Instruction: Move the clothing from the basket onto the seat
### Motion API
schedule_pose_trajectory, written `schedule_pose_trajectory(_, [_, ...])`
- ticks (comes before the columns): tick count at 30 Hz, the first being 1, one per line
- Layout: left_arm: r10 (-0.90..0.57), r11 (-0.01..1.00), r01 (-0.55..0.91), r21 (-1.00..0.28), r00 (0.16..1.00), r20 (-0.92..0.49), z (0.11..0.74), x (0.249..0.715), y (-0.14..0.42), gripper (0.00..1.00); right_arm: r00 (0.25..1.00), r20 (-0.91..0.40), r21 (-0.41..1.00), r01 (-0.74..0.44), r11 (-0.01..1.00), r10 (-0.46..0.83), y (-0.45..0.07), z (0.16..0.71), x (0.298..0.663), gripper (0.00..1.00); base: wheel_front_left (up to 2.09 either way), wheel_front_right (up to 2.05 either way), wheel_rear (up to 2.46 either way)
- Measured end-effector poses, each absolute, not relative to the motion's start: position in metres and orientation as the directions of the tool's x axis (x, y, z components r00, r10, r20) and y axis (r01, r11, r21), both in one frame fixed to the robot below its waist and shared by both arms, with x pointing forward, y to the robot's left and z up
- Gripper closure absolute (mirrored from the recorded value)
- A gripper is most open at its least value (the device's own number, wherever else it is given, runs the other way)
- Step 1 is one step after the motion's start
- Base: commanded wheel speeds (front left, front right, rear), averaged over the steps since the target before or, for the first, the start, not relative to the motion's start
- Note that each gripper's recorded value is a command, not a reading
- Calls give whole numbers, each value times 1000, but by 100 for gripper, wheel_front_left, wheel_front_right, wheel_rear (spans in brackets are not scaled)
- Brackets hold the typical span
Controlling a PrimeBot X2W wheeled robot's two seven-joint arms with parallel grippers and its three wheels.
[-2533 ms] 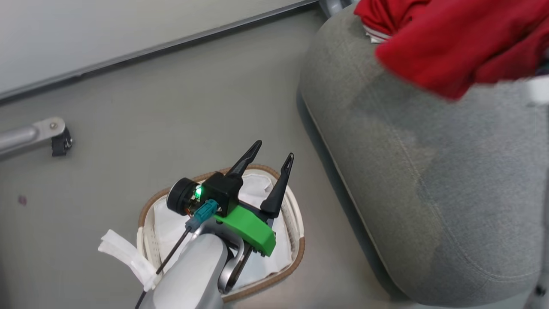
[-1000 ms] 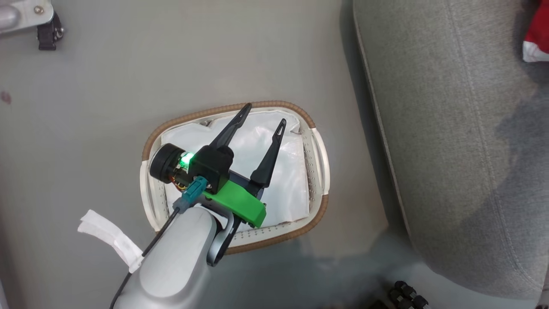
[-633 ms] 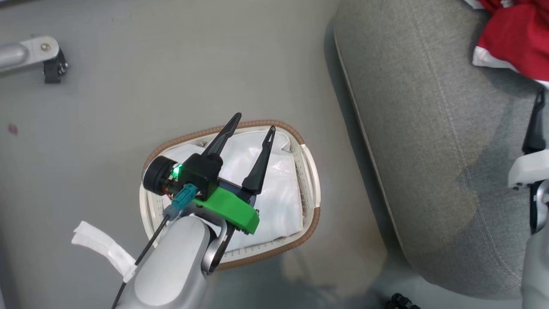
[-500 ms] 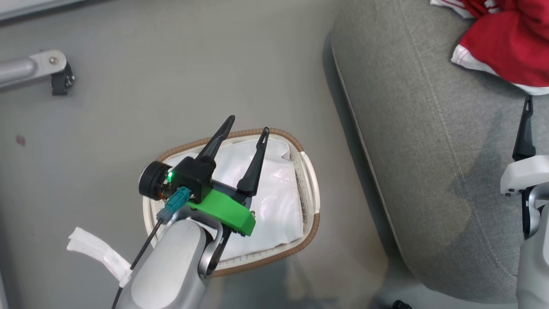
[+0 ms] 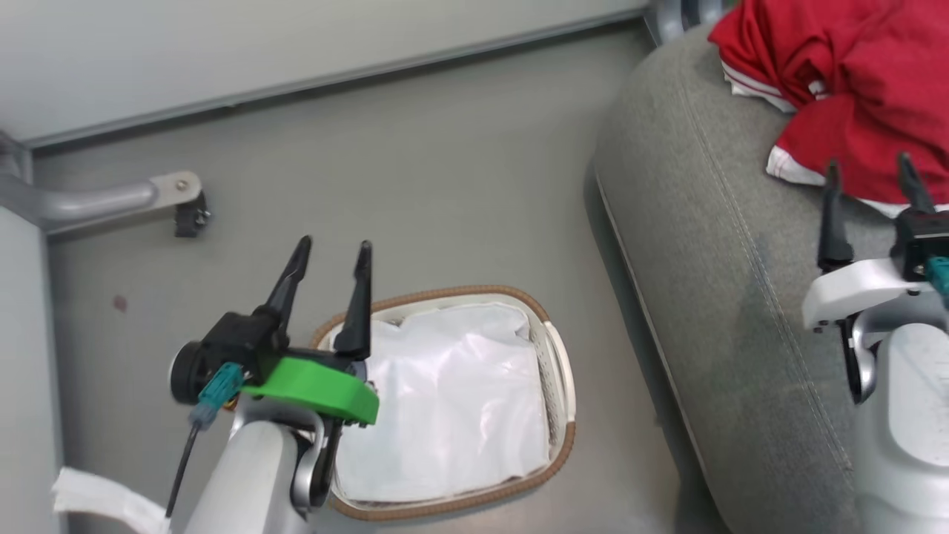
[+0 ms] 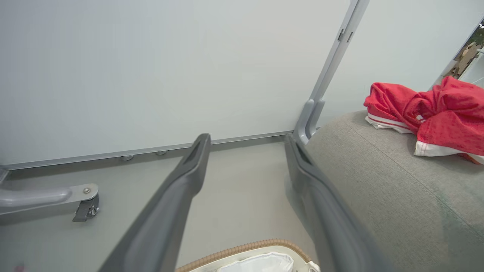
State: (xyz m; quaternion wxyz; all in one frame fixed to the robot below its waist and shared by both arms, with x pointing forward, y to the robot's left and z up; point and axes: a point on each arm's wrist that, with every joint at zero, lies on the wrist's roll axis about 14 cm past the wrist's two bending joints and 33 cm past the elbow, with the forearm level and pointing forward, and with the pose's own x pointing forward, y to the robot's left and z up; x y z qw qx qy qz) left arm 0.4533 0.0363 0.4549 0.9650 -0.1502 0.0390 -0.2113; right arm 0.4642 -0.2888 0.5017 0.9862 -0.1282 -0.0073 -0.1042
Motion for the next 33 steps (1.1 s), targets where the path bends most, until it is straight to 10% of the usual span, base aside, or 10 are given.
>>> schedule_pose_trajectory(33, [-35, 942, 24, -335, 999, -27, 470, 364, 162, 0, 992, 50, 20, -119, 993, 118, -162, 499, 403, 0, 0, 0, 0])
